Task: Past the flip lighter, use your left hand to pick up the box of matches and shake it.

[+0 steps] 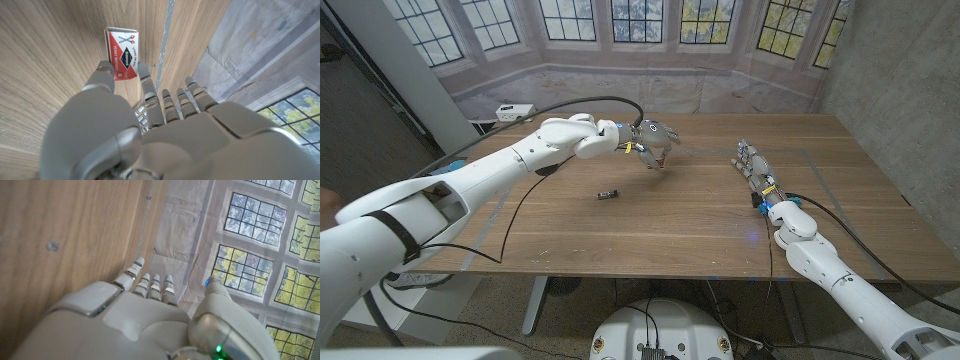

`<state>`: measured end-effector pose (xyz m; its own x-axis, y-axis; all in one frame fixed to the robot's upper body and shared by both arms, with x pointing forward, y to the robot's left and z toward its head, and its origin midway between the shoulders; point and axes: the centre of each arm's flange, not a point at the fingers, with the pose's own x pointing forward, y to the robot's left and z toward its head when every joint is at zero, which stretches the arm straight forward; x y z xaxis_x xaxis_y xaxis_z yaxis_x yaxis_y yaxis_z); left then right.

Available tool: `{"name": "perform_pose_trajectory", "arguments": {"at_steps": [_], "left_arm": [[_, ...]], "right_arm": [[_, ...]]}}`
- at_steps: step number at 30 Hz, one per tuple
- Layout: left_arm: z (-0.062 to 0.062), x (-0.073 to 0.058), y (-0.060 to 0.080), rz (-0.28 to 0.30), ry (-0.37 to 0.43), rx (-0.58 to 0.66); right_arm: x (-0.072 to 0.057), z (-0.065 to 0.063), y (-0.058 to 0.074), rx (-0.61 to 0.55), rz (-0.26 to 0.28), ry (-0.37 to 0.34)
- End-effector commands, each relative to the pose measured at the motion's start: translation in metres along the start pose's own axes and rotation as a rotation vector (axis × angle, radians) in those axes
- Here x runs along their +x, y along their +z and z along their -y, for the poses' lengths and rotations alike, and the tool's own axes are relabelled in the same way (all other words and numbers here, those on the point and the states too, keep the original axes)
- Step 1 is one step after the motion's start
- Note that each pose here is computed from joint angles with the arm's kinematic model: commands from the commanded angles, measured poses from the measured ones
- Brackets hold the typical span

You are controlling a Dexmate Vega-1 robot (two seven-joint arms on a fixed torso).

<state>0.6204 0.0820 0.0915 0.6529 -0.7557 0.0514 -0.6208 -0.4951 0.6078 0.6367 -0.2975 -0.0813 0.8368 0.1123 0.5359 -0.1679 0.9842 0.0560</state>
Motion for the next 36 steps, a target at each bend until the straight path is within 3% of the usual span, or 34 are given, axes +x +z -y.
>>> {"name": "perform_pose_trajectory", "arguments": {"at_steps": [1, 17, 28, 36], "left_arm": [[0.002, 0.003, -0.002, -0.011, 0.001, -0.031], [0.014, 0.005, -0.011, -0.022, -0.026, -0.031], [0.024, 0.014, -0.033, -0.068, -0.054, -0.007], [0.024, 0.023, -0.054, -0.112, -0.06, 0.016]], "right_arm": [[0.001, 0.0, -0.002, 0.005, -0.005, -0.005], [0.006, 0.001, -0.004, 0.005, -0.017, -0.005], [0.007, 0.003, -0.005, 0.005, -0.021, -0.012], [0.006, 0.003, -0.006, 0.009, -0.024, -0.016]]}}
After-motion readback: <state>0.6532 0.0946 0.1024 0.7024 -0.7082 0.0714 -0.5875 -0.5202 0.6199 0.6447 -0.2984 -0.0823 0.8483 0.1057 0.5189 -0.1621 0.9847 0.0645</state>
